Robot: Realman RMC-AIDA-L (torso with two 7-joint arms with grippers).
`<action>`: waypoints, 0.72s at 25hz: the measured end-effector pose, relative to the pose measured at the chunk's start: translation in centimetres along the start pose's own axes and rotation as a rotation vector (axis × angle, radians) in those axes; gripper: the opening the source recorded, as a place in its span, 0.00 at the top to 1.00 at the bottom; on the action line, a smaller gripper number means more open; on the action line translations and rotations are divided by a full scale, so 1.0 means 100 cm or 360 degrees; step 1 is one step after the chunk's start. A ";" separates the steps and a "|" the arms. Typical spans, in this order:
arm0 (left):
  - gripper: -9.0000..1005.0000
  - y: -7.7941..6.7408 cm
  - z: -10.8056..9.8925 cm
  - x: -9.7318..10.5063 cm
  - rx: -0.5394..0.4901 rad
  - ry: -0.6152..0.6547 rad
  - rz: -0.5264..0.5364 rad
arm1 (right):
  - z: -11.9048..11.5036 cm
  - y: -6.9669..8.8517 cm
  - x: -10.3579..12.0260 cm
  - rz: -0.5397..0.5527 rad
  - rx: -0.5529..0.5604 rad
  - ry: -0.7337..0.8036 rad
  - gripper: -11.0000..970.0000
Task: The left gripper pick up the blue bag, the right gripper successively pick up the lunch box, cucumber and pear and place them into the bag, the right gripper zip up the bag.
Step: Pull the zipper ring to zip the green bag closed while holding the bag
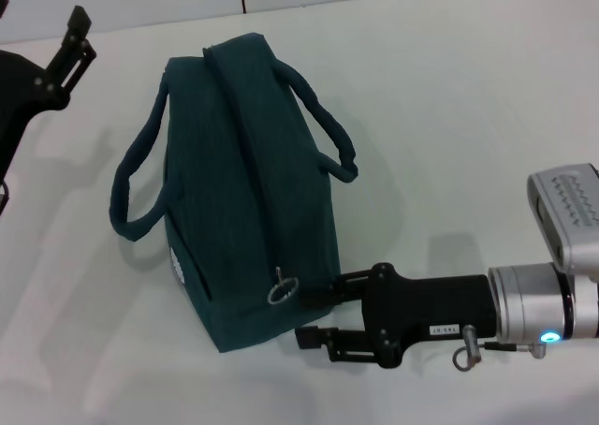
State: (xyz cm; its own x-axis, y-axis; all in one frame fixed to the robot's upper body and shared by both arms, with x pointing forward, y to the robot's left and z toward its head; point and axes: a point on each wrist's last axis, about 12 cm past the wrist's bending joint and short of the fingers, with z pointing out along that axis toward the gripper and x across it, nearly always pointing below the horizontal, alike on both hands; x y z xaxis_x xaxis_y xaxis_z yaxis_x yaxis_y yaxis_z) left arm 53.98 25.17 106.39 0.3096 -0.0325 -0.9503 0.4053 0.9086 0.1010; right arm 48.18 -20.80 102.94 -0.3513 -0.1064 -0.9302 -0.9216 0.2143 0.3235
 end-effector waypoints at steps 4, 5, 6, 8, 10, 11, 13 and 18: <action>0.12 0.000 -0.002 -0.001 0.0002 -0.0016 -0.0001 | 0.002 -0.001 -0.006 -0.0026 -0.0003 -0.0029 0.52; 0.12 0.000 -0.002 -0.001 0.0001 -0.0016 -0.0002 | 0.003 -0.001 -0.009 -0.0048 -0.0011 -0.0042 0.52; 0.12 0.000 -0.002 -0.001 0.0001 -0.0015 -0.0002 | 0.003 -0.001 -0.009 -0.0048 -0.0011 -0.0042 0.52; 0.12 -0.001 -0.002 -0.001 0.0008 -0.0013 -0.0002 | 0.006 -0.002 -0.014 -0.0080 -0.0025 -0.0056 0.52; 0.12 -0.001 -0.002 -0.001 0.0013 -0.0012 -0.0003 | 0.010 -0.002 -0.018 -0.0101 -0.0050 -0.0064 0.52; 0.12 -0.002 -0.002 -0.001 0.0020 -0.0014 -0.0003 | 0.011 -0.002 -0.020 -0.0108 -0.0059 -0.0068 0.52; 0.12 -0.002 -0.001 -0.001 0.0022 -0.0018 -0.0003 | 0.012 -0.001 -0.021 -0.0119 -0.0062 -0.0082 0.52; 0.12 -0.002 -0.002 -0.001 0.0018 -0.0016 -0.0005 | 0.012 -0.001 -0.025 -0.0130 -0.0053 -0.0123 0.52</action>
State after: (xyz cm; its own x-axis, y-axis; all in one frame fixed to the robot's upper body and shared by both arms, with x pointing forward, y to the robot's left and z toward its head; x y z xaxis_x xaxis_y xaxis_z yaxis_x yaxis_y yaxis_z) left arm 53.70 25.09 106.40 0.3173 -0.0394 -0.9475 0.4160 0.9036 0.1018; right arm 49.35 -19.39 104.98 -0.2622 -0.0465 -0.9639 -0.9521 0.1753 0.2506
